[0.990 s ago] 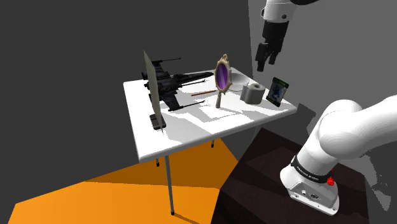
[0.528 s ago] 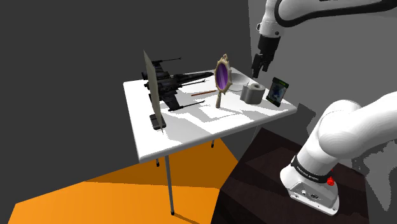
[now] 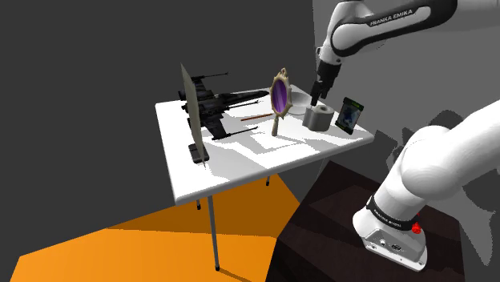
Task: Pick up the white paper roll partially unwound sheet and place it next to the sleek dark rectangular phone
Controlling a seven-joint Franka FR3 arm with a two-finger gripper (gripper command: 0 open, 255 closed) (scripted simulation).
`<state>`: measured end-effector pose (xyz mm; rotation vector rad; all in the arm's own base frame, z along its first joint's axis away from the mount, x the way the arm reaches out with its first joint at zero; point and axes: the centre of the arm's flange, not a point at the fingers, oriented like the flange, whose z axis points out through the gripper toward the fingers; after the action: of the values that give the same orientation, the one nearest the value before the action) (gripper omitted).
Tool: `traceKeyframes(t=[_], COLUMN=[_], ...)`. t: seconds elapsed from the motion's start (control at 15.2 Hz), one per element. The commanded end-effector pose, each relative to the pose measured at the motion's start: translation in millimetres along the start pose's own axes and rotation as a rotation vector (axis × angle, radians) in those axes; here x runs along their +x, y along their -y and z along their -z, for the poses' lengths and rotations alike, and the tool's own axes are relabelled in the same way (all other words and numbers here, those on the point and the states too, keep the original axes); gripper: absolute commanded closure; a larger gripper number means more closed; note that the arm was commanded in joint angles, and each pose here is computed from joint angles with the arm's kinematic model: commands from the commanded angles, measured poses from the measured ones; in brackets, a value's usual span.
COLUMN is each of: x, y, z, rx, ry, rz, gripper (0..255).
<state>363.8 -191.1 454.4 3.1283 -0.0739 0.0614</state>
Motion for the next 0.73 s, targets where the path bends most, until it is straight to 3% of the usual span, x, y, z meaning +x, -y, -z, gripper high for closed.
traceKeyframes(t=[0.0,0.26,0.66], x=[13,34,37], y=[-17,-49,-52], z=[-19,-56,-86], rx=[0.006,0.024,0.026], ry=[-0.015,-0.041,-0.043], rz=[0.013,0.038,0.041], gripper=[0,0,0])
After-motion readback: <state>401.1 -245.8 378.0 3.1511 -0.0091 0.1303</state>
